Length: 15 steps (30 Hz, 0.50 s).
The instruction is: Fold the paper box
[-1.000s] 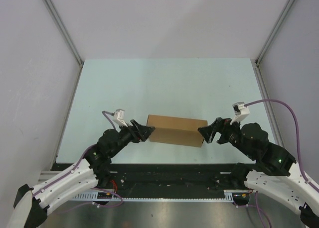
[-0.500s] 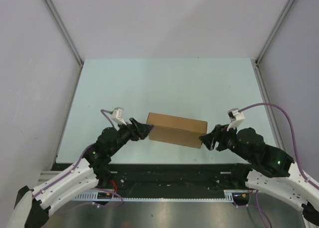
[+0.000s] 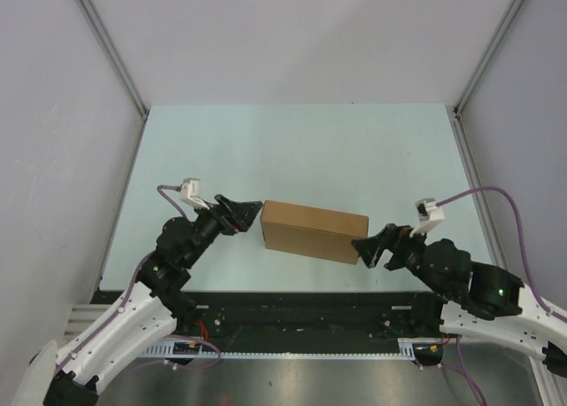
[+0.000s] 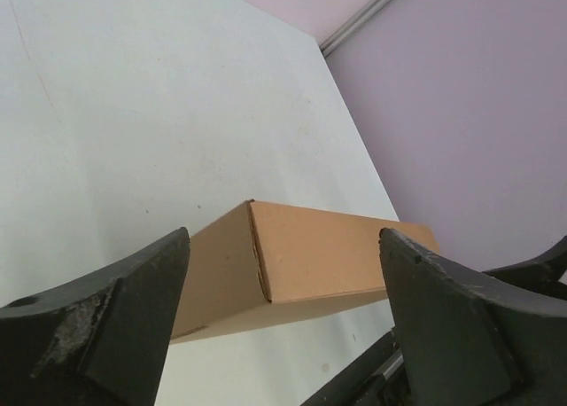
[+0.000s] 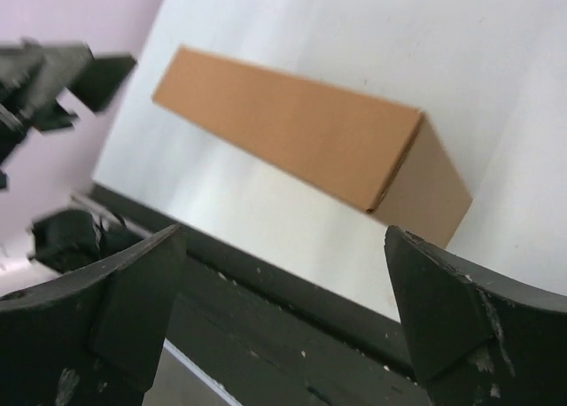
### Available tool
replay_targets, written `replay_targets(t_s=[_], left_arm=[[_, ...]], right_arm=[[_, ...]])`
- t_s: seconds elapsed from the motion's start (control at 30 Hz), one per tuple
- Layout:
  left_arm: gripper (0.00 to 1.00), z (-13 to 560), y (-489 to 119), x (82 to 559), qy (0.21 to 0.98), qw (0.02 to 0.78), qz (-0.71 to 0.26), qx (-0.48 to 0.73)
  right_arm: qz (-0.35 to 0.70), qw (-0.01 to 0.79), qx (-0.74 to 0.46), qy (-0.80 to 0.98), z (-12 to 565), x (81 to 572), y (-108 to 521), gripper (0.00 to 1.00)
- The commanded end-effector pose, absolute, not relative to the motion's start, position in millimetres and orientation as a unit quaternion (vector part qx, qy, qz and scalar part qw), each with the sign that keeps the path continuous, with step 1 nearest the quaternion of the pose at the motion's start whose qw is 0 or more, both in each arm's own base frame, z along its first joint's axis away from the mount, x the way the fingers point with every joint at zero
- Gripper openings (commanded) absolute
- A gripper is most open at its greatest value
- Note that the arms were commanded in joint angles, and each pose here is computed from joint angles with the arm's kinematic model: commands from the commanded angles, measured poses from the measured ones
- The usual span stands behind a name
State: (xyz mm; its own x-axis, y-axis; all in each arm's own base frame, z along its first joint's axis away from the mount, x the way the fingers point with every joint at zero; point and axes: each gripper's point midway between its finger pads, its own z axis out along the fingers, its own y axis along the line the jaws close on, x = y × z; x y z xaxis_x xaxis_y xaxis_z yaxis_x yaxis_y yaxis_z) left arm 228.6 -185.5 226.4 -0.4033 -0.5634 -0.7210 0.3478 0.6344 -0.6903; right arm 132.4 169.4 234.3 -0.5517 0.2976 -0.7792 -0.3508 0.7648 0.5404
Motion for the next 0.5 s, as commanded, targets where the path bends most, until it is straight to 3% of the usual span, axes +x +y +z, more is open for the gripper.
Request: replay_targets(t_s=[0.0,0.2,0.3,0.37,0.4,0.47], left_arm=[[0.96,246,-194,232,0.713,0.529,-0.457,-0.053],[0.94,249,-205,213,0.706,0.513,-0.488,0.017],[0.79,265,-209,188,0.675,0.536,-0.496,0.100],[0.70,250,-215,167,0.682,0.522,-0.494,0.137],[0.60,240,-216,163,0.689,0.515,-0.491,0.137],[0.49,226,-226,140,0.685,0.497,-0.511,0.149]], right_arm=[[0.330,0.509,0.058,0.793,263,147,145,1.00],[0.269,0.476,0.031,0.836,236,145,152,1.00],[0.276,0.509,0.066,0.813,252,153,139,0.99],[0.274,0.539,0.076,0.793,266,161,134,0.97],[0.272,0.547,0.078,0.788,270,164,134,0.96],[0.263,0.561,0.080,0.781,277,170,135,0.96]])
